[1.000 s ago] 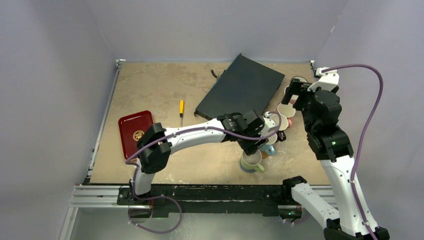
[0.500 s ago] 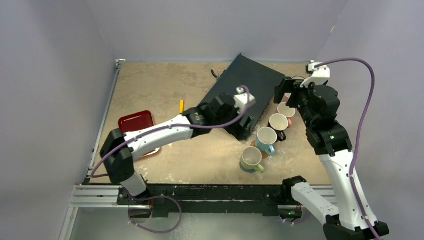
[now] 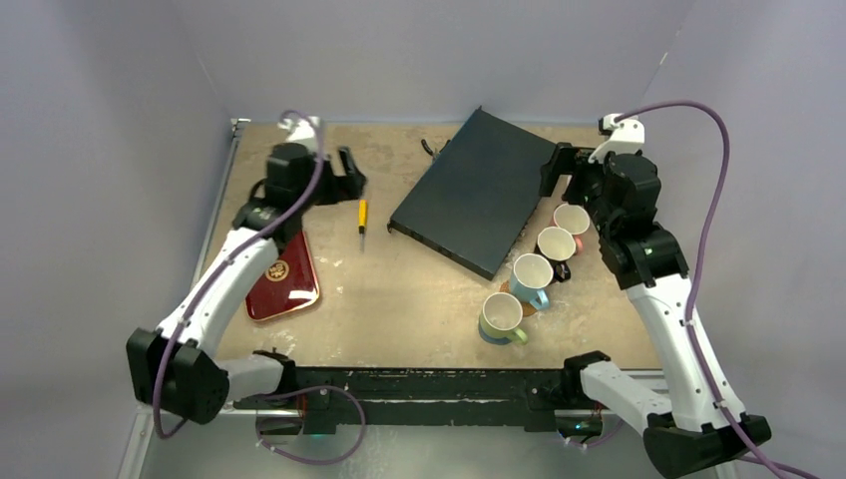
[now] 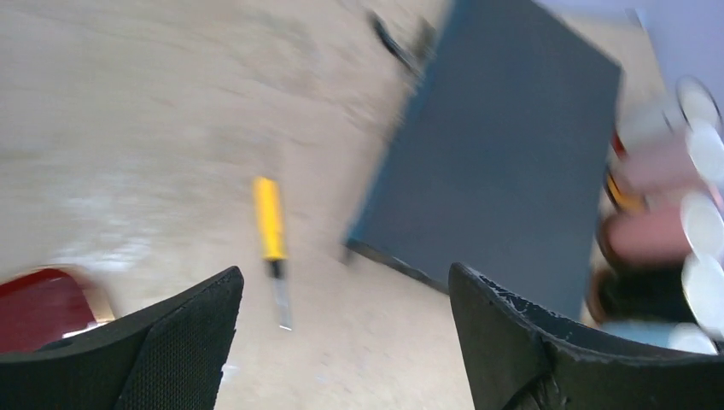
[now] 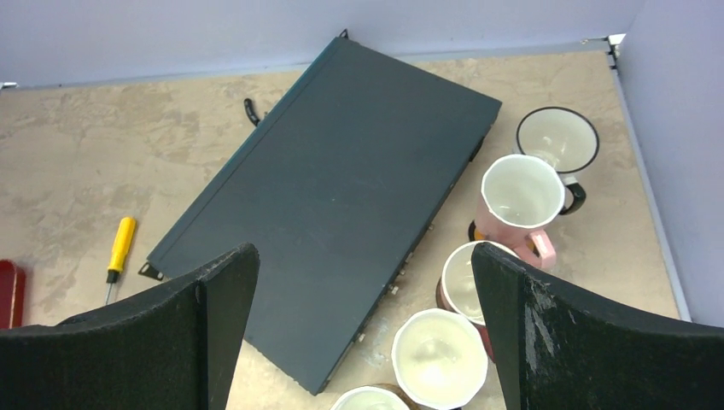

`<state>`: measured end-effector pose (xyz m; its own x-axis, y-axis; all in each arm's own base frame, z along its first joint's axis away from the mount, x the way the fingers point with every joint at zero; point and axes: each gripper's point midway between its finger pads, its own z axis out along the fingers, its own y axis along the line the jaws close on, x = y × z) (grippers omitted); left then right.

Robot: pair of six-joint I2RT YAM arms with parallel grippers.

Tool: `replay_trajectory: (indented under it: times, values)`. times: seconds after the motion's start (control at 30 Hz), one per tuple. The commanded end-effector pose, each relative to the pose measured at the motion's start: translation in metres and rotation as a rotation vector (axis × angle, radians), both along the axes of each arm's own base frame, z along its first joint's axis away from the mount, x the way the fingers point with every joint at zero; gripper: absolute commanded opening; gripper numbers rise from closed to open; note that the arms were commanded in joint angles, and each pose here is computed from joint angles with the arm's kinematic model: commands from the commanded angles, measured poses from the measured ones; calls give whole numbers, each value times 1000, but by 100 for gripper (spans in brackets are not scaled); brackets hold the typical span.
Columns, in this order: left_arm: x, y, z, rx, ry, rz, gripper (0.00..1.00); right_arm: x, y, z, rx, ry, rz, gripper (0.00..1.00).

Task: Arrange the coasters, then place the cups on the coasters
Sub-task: Reset both arms

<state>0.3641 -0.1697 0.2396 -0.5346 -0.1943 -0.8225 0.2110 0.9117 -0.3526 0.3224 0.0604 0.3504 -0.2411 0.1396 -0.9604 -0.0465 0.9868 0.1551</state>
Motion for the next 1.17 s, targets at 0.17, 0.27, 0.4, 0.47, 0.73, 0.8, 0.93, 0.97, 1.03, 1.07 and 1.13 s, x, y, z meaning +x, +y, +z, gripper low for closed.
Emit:
replay_trajectory:
  times: [0.17, 0.27, 0.4, 0.47, 0.73, 0.8, 0.93, 0.97, 1.03, 1.07, 1.13]
  values:
    - [-22, 169, 90, 155, -311, 578, 87, -26, -30, 67, -8, -300, -106, 98]
    - [-44, 189, 108, 192, -413, 653, 88, -37, -33, 67, -2, -363, -111, 98]
    - [-65, 201, 107, 206, -484, 697, 88, -50, -38, 66, 1, -436, -118, 98]
    - [-72, 204, 100, 201, -508, 717, 88, -53, -40, 62, -6, -469, -121, 98]
    - [-78, 206, 85, 223, -521, 709, 88, -60, -38, 51, -23, -507, -98, 98]
    - [-78, 206, 84, 225, -518, 709, 88, -60, -38, 53, -27, -510, -98, 98]
    - [-79, 206, 85, 228, -523, 706, 88, -61, -39, 57, -35, -513, -99, 98]
    - [-79, 205, 85, 232, -527, 698, 88, -61, -39, 57, -35, -511, -98, 98]
    - [-80, 204, 86, 232, -538, 685, 88, -61, -39, 58, -34, -514, -99, 98]
    - [-80, 203, 85, 232, -539, 682, 88, -60, -39, 58, -35, -513, -99, 98]
    - [-80, 203, 85, 229, -540, 680, 89, -61, -39, 58, -37, -514, -102, 98]
